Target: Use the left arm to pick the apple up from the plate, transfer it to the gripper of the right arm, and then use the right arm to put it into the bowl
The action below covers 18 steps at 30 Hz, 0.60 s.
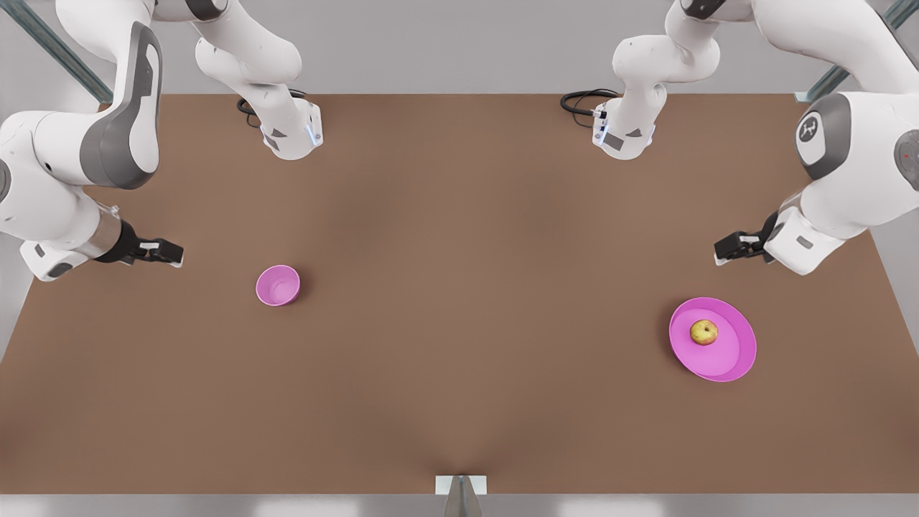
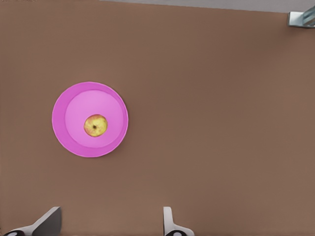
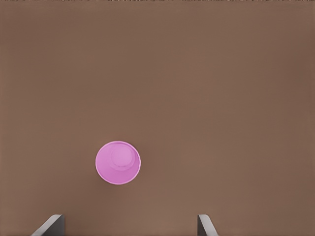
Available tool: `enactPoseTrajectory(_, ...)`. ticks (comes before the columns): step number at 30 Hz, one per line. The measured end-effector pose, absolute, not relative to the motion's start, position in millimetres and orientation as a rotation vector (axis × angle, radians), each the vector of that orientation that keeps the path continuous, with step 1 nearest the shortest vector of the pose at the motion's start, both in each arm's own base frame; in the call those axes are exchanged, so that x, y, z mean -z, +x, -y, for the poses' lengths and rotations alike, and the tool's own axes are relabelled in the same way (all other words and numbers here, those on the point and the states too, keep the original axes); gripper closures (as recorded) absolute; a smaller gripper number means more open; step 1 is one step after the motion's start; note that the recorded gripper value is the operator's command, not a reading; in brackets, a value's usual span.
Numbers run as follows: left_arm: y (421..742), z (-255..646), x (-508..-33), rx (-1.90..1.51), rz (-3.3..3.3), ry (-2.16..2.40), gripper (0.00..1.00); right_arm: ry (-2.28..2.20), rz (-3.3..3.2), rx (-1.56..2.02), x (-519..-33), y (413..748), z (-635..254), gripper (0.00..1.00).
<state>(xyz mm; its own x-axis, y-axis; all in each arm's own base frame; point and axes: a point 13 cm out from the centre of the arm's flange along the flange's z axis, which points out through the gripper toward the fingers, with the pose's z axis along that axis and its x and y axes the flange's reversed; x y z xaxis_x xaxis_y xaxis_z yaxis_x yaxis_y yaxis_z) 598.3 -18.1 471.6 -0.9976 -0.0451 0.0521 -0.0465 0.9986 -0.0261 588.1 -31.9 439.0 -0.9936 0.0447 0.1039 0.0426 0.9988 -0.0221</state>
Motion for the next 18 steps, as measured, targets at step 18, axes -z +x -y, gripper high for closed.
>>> enactPoseTrajectory(18,626.1,-83.0,-156.7,-0.085,3.088,0.282,0.0,-0.069,3.051,-0.031,-439.3,592.1,34.7,0.0)
